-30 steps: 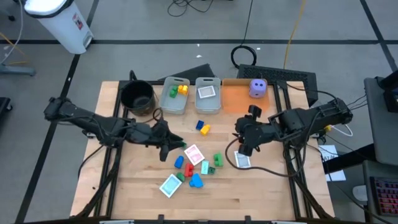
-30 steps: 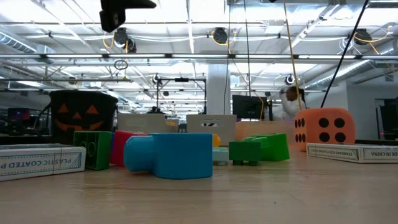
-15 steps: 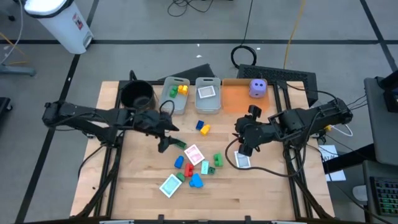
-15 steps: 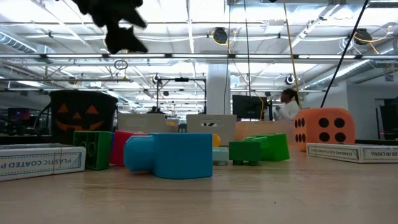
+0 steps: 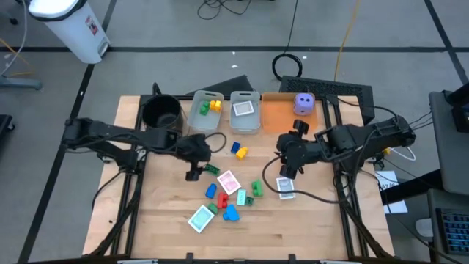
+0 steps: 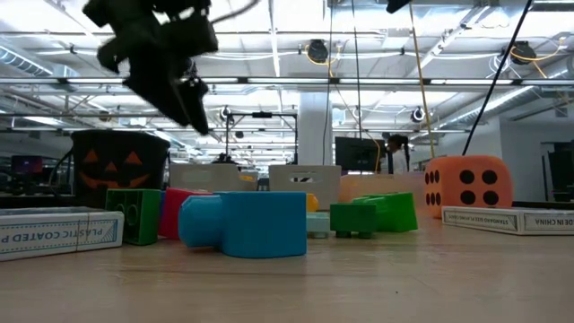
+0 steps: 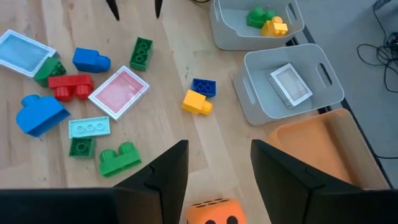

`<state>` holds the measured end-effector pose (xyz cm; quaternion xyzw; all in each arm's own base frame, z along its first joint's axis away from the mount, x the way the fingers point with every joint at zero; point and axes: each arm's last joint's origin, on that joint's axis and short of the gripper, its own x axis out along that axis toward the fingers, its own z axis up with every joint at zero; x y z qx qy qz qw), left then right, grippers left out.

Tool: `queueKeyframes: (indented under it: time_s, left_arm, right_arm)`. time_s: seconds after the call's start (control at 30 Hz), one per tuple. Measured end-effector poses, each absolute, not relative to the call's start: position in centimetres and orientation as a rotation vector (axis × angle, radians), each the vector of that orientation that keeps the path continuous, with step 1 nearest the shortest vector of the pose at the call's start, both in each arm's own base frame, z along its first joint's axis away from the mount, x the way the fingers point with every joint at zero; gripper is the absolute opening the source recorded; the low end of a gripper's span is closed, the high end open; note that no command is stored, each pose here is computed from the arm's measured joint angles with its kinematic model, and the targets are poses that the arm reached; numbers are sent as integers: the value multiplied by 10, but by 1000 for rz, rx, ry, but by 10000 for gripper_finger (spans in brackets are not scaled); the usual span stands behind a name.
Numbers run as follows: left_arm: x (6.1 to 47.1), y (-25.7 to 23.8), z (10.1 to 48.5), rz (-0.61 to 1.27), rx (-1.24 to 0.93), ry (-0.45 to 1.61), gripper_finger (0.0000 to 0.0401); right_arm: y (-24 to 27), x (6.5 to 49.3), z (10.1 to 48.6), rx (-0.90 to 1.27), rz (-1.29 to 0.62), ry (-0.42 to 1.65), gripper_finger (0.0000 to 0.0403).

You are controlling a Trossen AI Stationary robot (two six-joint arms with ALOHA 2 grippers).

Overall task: Pick & Place Toys
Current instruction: Put the green game piece into the left gray bin

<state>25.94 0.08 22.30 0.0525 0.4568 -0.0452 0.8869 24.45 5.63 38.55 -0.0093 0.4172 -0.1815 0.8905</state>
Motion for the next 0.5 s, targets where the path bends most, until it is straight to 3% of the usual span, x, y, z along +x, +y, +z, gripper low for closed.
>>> queueKeyframes:
  time_s: [0.5]
  left_arm:
    - [278,3,175,-256,243,1115,261]
  right_arm:
    - [56,244,385,-43,-369,878,167]
